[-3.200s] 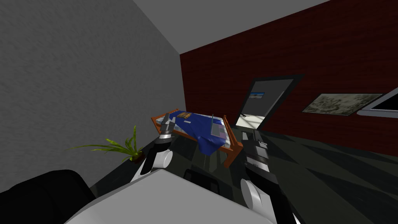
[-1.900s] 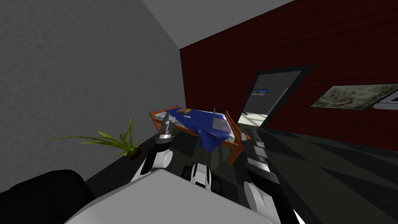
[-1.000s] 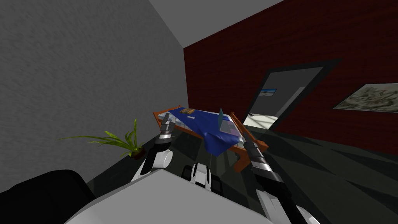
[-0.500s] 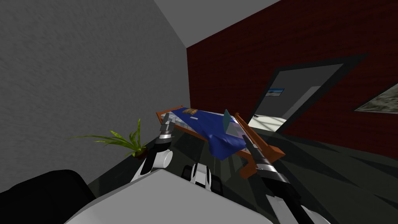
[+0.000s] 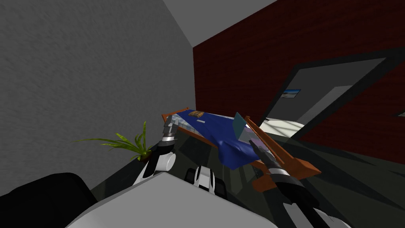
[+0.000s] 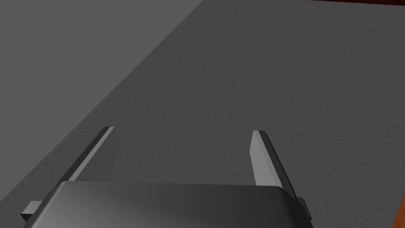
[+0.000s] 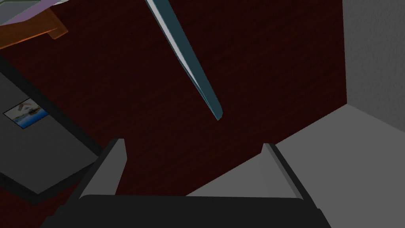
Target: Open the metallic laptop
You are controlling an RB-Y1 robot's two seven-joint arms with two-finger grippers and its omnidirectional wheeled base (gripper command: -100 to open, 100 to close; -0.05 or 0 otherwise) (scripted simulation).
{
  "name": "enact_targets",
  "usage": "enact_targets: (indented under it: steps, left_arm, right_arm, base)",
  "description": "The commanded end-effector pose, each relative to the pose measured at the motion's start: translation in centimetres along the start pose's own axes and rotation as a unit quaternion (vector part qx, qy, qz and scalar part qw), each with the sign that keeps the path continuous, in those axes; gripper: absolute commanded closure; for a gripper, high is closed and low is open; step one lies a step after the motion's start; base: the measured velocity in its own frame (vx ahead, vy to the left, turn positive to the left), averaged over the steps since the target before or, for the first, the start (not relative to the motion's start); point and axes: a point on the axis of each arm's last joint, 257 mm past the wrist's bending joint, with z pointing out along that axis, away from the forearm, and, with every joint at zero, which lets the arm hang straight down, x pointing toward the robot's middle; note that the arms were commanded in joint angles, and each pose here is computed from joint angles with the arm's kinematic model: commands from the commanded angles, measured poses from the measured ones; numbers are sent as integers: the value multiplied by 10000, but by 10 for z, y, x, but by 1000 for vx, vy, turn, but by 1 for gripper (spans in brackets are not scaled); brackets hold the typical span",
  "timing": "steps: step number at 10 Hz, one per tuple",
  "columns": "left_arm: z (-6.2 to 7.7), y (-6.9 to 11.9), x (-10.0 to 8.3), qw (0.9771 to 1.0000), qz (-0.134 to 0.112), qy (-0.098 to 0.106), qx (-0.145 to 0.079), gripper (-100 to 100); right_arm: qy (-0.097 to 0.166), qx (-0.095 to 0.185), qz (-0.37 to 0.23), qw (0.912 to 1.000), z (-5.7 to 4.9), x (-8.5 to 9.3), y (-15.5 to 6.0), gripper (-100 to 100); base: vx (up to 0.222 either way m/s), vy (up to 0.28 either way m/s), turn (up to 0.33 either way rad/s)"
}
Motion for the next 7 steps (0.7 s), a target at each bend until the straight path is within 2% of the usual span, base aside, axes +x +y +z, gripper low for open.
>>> enact_targets:
  steps: [1, 2, 3, 4, 7]
  left_arm:
    - [0, 0, 0, 10000, 0, 0, 0, 0]
    - [0, 0, 0, 10000, 0, 0, 0, 0]
    - [0, 0, 0, 10000, 0, 0, 0, 0]
    - [0, 0, 0, 10000, 1, 0, 0, 0]
    - [0, 0, 0, 10000, 1, 0, 0, 0]
  right_arm:
    - [219, 343, -874, 9953, 1, -4, -37, -100]
    - [296, 473, -1200, 9912, 1, -9, -52, -100]
    - [298, 470, -1206, 9911, 1, -9, -52, -100]
    - [373, 597, -1540, 9856, 1, -14, -67, -100]
    - [571, 963, -2520, 9612, 1, -38, -110, -100]
  base:
    - [63, 135, 63]
    - [59, 138, 55]
    - [44, 85, 21]
    - [38, 64, 46]
    - [72, 117, 66]
